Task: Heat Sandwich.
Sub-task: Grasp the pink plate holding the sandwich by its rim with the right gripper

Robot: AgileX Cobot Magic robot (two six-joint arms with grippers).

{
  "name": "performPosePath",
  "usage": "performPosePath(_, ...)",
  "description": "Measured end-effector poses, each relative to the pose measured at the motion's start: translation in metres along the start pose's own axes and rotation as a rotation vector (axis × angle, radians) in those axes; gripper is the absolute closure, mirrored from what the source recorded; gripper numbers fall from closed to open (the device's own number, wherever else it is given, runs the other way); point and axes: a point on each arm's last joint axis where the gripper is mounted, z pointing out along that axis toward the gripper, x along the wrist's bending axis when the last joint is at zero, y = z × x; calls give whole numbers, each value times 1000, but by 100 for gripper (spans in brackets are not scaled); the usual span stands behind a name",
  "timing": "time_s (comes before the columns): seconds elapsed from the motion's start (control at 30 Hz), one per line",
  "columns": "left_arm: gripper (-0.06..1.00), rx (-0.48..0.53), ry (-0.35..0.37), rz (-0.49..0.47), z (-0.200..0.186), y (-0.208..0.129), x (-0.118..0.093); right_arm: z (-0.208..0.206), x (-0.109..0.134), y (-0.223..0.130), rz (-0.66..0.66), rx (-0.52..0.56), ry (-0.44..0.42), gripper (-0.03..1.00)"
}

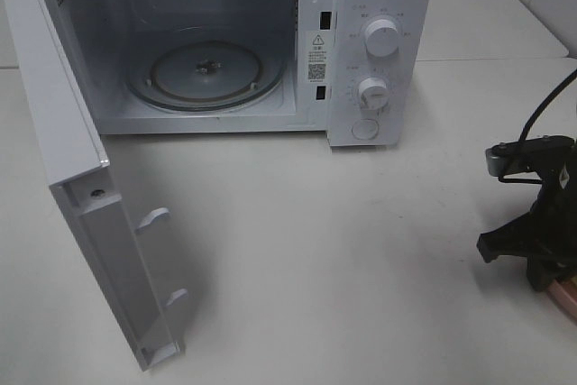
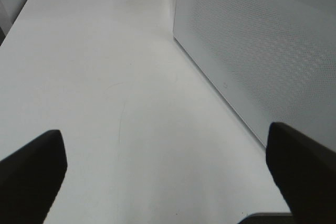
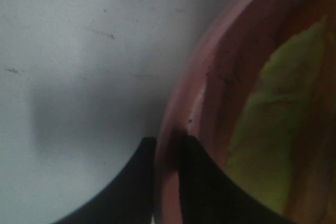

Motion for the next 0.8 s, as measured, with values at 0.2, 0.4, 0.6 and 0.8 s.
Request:
performPosePath(0.2, -3, 0, 0, 0, 0, 0, 0, 0, -1, 0, -8, -2, -8, 89)
performPosePath(0.4, -3, 0, 0, 0, 0, 0, 0, 0, -1, 0, -8, 4, -9, 89)
performPosePath(0.6, -3, 0, 0, 0, 0, 0, 0, -1, 2, -2, -30, 14, -30, 90)
performPosePath(0.8, -3, 0, 0, 0, 0, 0, 0, -4, 11, -4, -81, 37, -105, 93)
